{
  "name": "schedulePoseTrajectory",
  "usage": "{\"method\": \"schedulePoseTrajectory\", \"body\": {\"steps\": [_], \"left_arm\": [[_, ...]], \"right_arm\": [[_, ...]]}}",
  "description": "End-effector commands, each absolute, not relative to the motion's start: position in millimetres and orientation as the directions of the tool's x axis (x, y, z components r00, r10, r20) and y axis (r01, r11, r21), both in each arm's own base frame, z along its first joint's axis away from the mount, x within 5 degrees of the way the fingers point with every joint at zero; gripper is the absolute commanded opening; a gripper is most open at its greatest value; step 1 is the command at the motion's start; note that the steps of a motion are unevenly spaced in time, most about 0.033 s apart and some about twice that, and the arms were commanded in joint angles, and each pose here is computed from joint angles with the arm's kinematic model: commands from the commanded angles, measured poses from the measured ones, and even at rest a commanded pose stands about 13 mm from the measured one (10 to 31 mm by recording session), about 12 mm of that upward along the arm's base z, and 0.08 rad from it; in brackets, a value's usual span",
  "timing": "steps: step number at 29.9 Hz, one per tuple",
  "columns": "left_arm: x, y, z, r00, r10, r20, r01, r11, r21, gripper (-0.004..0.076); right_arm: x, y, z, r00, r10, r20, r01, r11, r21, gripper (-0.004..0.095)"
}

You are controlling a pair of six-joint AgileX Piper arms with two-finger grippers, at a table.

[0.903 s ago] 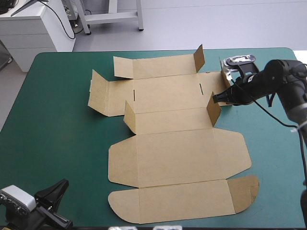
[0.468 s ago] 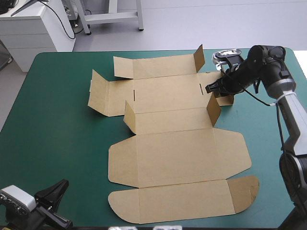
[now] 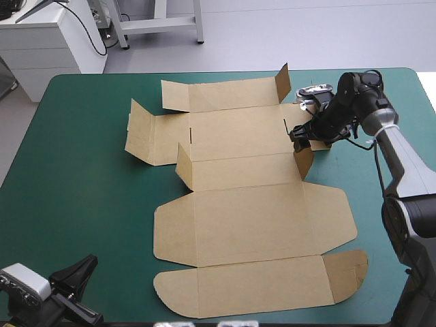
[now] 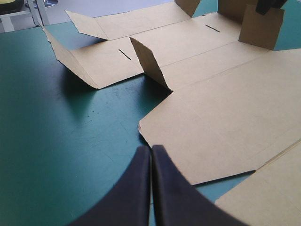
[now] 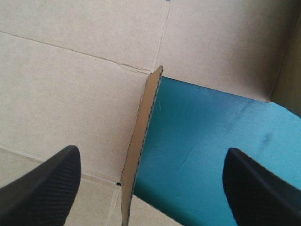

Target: Fold the box

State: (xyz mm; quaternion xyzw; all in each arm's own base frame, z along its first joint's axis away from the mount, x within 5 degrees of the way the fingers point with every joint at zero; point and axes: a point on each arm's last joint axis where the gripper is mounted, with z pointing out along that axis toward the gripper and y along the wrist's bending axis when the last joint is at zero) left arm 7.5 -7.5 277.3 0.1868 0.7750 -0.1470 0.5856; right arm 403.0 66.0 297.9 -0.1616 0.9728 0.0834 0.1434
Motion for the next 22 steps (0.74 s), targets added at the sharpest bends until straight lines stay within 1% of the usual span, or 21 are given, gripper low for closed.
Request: {"method": "schedulePoseTrajectory", "body": {"steps": [1, 4, 6, 7, 9, 12, 14, 19, 22], "left_arm": [[6, -7, 290, -0.163, 0.059, -0.985, 0.466, 0.885, -0.024, -0.0008], [6, -7, 290, -0.163, 0.059, -0.985, 0.466, 0.885, -0.024, -0.0008], [6, -7, 290, -0.163, 0.059, -0.985, 0.466, 0.885, -0.024, -0.0008], [6, -7, 290, -0.163, 0.059, -0.985, 0.466, 0.885, -0.024, -0.0008], [6, -7, 290, -0.163, 0.059, -0.985, 0.466, 0.885, -0.024, -0.0008], [6, -7, 290, -0.163, 0.059, -0.985, 0.466, 0.885, -0.024, -0.0008], [6, -7, 290, -0.163, 0.059, -0.985, 0.466, 0.885, -0.024, -0.0008], [6, -7, 290, -0.163, 0.059, -0.985, 0.466, 0.885, -0.024, -0.0008], [6, -7, 290, -0.163, 0.059, -0.985, 0.466, 0.885, -0.024, -0.0008]], "right_arm": [[400, 69, 315, -0.888, -0.295, -0.352, -0.357, 0.926, 0.126, 0.0762], [404, 71, 306, -0.897, -0.291, -0.334, -0.354, 0.924, 0.145, 0.0719], [406, 72, 302, -0.899, -0.29, -0.327, -0.353, 0.923, 0.154, 0.0659], [406, 72, 301, -0.899, -0.294, -0.325, -0.357, 0.921, 0.153, 0.061], [407, 73, 300, -0.897, -0.302, -0.323, -0.365, 0.918, 0.153, 0.0486], [407, 72, 299, -0.897, -0.304, -0.321, -0.366, 0.918, 0.152, 0.0203], [408, 74, 298, -0.889, -0.329, -0.319, -0.387, 0.912, 0.136, -0.0015], [407, 76, 297, -0.871, -0.381, -0.311, -0.424, 0.902, 0.082, -0.0021], [407, 77, 297, -0.814, -0.486, -0.318, -0.525, 0.85, 0.045, -0.0021]]}}
